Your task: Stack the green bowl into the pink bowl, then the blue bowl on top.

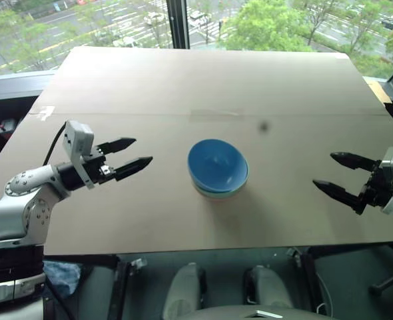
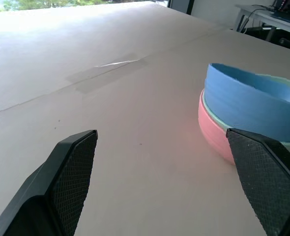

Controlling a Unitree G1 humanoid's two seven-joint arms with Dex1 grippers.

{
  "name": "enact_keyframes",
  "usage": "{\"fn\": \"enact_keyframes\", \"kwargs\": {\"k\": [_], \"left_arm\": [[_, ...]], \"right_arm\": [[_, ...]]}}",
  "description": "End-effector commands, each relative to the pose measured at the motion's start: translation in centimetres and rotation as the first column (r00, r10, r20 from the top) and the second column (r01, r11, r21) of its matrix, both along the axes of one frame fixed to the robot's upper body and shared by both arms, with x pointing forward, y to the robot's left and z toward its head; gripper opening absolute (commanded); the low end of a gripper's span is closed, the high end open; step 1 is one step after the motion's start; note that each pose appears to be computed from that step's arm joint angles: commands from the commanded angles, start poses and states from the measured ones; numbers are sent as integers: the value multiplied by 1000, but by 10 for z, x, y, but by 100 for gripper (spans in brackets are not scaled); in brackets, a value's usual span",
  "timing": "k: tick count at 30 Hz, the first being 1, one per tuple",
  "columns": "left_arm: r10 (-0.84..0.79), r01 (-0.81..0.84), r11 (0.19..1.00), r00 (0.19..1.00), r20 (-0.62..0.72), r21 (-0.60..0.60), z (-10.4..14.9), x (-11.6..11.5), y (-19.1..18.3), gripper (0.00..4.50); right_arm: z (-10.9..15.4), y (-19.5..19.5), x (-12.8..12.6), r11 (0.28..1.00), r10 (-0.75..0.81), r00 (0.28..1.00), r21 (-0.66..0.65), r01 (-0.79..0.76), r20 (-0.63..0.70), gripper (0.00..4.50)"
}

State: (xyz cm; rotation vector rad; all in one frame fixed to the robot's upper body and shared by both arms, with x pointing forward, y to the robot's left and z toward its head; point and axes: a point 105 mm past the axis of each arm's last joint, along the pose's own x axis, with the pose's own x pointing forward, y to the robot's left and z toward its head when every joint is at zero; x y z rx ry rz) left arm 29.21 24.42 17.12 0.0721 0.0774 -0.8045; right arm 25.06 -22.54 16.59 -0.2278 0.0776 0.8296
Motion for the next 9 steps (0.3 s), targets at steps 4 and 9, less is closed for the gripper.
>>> {"fn": "enact_keyframes", "kwargs": {"k": [4,9], "left_arm": [[48,-50,998,996,70,32,0,-23,7,443],[60,-62,998,995,74,21,2,-24,7,443]], "right_arm": [[-8,-11,-9,999,-19,1000,-33,20,13,448],[-7,-10,-10,999,-7,1000,-50,7,10,448]]}}
